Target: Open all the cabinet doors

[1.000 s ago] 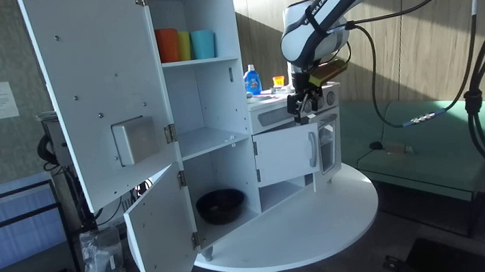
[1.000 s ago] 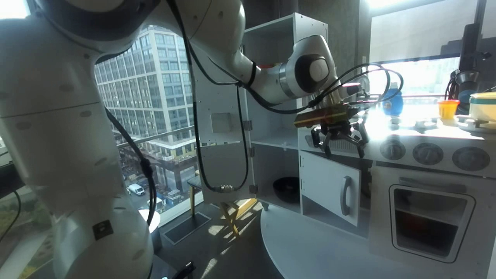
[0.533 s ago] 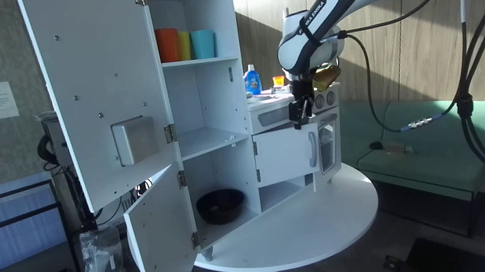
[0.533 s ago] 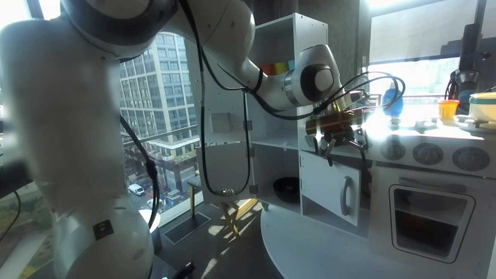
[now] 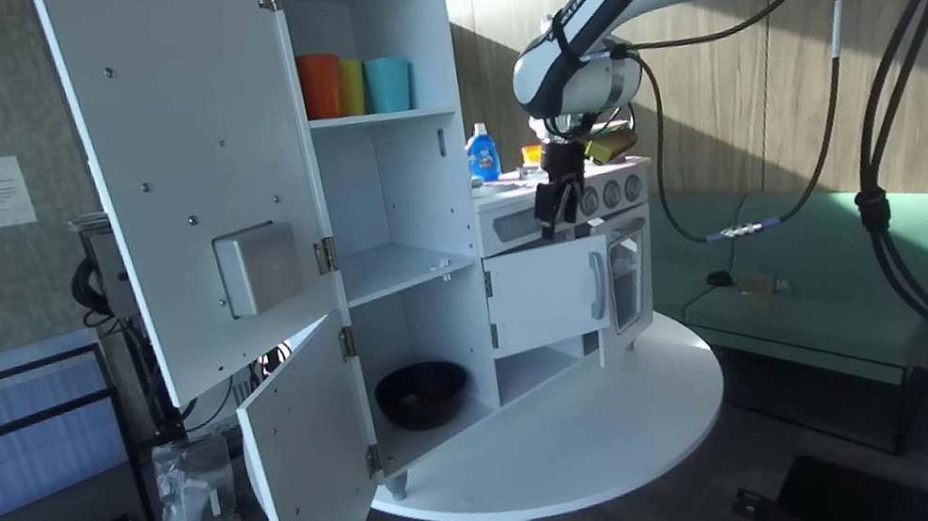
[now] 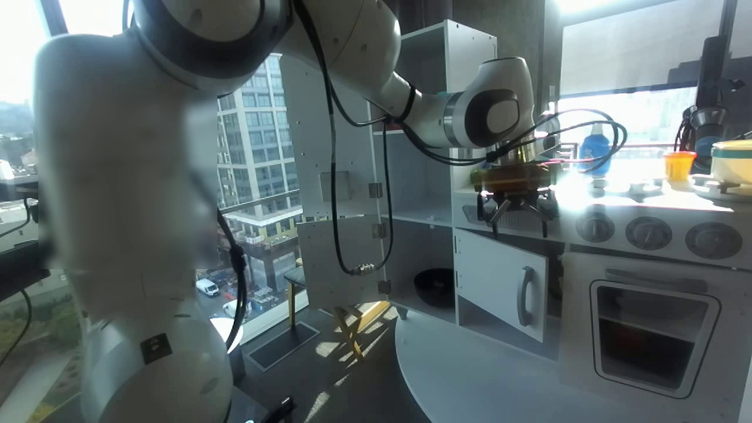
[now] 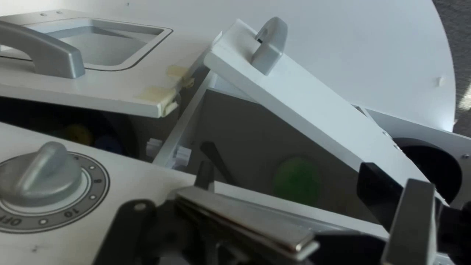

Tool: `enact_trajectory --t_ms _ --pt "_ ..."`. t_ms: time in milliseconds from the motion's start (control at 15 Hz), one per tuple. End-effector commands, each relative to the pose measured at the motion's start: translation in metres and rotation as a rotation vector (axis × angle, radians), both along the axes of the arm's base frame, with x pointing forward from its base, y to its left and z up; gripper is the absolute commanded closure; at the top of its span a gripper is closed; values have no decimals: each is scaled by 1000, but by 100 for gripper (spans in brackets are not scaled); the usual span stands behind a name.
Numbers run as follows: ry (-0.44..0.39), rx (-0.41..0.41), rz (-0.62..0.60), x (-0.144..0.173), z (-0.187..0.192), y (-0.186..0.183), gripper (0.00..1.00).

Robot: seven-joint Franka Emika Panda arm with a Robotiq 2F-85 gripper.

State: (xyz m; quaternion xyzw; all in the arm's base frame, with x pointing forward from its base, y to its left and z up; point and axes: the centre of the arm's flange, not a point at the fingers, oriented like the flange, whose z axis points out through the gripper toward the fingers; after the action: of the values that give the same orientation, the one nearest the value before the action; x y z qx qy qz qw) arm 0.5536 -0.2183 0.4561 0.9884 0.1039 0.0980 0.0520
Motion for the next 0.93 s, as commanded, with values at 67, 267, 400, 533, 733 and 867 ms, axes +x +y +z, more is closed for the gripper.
enact_trajectory --t_ms 67,267,400,533,733,867 --pt "26 34 -12 29 1 -21 0" --pt "63 34 -32 29 -10 -30 0" --pt "72 25 -44 21 -15 -32 0" --pt "73 11 -41 8 -14 -30 0" --pt "111 0 -75 -9 -15 -34 0" --pt "158 37 -71 -22 -19 -37 0"
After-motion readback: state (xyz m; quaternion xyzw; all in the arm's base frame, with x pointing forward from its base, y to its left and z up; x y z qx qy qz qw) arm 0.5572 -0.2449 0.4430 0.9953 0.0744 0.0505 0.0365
